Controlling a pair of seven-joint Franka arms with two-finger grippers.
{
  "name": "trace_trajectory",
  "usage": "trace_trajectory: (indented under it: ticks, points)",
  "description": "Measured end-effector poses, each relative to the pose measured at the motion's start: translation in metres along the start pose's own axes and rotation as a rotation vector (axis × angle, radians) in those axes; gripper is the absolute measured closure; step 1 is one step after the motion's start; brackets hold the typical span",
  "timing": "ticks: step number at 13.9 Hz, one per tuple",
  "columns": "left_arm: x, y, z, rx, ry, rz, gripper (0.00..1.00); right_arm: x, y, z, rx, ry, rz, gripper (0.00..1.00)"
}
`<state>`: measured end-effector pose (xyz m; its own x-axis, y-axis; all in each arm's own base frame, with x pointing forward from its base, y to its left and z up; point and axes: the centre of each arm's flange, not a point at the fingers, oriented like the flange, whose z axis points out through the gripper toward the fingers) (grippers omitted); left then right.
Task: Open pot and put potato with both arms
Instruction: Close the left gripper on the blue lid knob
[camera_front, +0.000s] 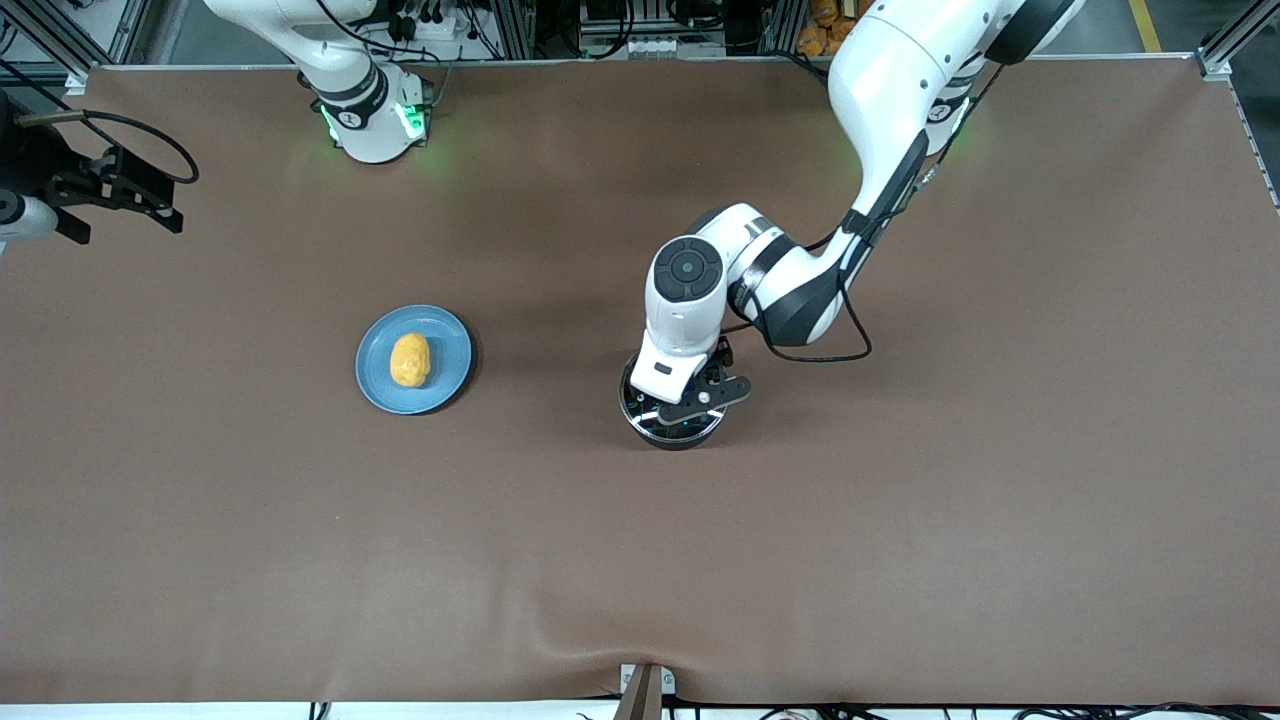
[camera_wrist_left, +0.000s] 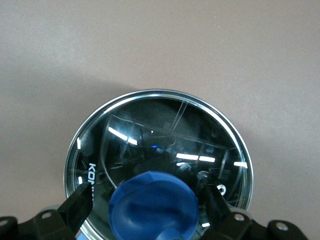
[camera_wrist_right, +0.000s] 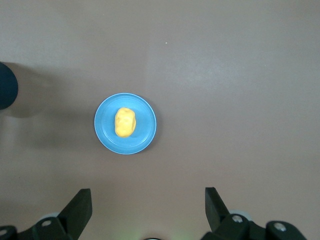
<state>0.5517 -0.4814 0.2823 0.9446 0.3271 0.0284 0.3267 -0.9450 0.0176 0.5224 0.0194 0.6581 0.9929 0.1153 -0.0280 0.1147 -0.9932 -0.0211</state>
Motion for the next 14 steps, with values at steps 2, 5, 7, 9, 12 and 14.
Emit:
trace_trajectory:
  ticks: [2,5,7,9,12,14]
  points:
    - [-0.0002,0.0002,0.0011,0.000,-0.001,0.000,0.00,0.0000,0.0000,0.0000,0.000,0.000,0.000,0.00]
    - [-0.0003,0.0002,0.0014,0.000,-0.001,-0.001,0.03,0.0000,-0.0003,0.0000,0.002,0.000,0.000,0.00]
    - [-0.0016,0.0011,0.0012,0.000,-0.001,0.000,0.15,0.0000,-0.0005,0.0000,0.004,0.000,0.000,0.00]
    - [-0.0037,0.0024,0.0010,-0.001,-0.001,-0.004,0.23,0.0000,-0.0006,0.0000,0.005,0.000,-0.001,0.00]
    - [-0.0046,0.0029,0.0026,0.000,-0.002,-0.027,0.36,0.0001,-0.0003,0.0001,0.005,0.000,0.000,0.00]
    - [-0.0041,0.0031,0.0024,-0.002,-0.001,-0.032,0.49,0.0002,-0.0003,0.0002,0.005,0.000,0.000,0.00]
